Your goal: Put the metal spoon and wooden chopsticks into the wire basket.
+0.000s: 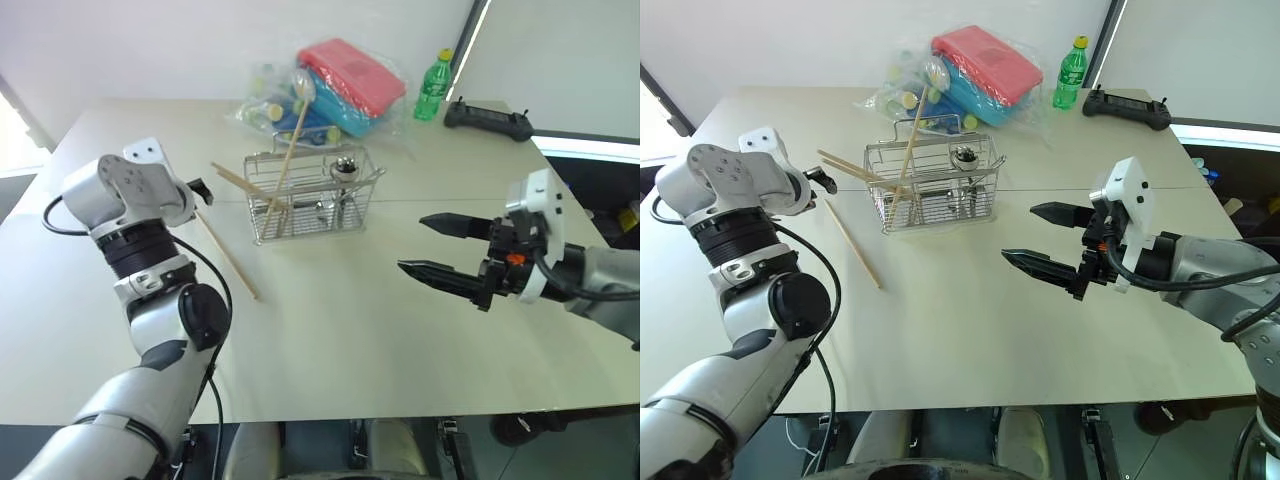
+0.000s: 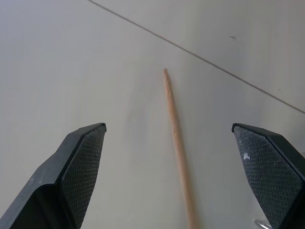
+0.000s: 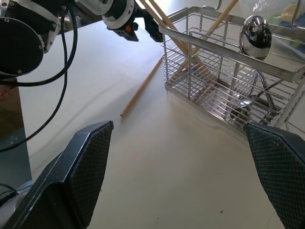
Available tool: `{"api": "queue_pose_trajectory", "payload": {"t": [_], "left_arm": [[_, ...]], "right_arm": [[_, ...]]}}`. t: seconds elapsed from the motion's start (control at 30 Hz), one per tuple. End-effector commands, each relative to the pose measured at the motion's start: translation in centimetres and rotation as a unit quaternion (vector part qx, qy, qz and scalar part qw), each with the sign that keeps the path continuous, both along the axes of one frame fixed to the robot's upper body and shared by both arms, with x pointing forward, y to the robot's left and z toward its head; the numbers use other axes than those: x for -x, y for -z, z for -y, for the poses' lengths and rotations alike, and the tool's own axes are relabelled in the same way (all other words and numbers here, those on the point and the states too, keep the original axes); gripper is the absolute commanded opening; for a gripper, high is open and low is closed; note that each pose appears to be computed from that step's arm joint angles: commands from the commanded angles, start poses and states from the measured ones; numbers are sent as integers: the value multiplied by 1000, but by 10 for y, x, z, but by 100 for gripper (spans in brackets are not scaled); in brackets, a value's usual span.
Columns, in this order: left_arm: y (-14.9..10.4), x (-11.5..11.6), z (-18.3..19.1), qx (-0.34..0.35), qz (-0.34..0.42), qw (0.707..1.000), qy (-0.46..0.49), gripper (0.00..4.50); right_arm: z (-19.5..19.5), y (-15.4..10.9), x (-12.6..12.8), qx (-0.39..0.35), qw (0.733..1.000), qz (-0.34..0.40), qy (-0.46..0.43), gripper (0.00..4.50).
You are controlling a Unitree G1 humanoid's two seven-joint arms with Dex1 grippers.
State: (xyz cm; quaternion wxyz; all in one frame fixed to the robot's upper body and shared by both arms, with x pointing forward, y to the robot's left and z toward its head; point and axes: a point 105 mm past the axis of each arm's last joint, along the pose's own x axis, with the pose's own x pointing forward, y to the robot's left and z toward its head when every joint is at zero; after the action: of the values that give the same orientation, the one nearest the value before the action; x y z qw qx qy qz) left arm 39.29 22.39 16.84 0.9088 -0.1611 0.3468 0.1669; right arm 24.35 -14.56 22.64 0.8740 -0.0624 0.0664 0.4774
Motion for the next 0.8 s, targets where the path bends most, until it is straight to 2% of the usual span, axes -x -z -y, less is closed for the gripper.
{"api": "queue_pose_trajectory", "payload": {"t": [0.03, 0.23, 0.47, 0.5, 0.53, 0.77, 0.8], "left_arm": [[9, -13, 4, -19, 0, 1000, 9, 447], [27, -30, 5, -32, -9, 999, 13, 447], [44, -38, 12, -18, -20, 1000, 16, 447], [45, -38, 13, -12, -22, 1000, 16, 393], [46, -39, 14, -9, -23, 1000, 16, 365], [45, -40, 16, 8, -23, 1000, 8, 12], [44, -40, 16, 10, -22, 1000, 7, 4]], "right_arm": [[-3, -13, 5, -12, 999, 33, 0, 450], [-3, -13, 5, -17, 999, 36, 9, 450], [-2, -14, 5, -22, 999, 39, 19, 450], [-2, -15, 5, -23, 999, 40, 20, 450], [-2, -15, 5, -24, 999, 40, 21, 450], [0, -17, 5, -25, 999, 38, 23, 450], [0, -17, 5, -26, 999, 38, 23, 450]]}}
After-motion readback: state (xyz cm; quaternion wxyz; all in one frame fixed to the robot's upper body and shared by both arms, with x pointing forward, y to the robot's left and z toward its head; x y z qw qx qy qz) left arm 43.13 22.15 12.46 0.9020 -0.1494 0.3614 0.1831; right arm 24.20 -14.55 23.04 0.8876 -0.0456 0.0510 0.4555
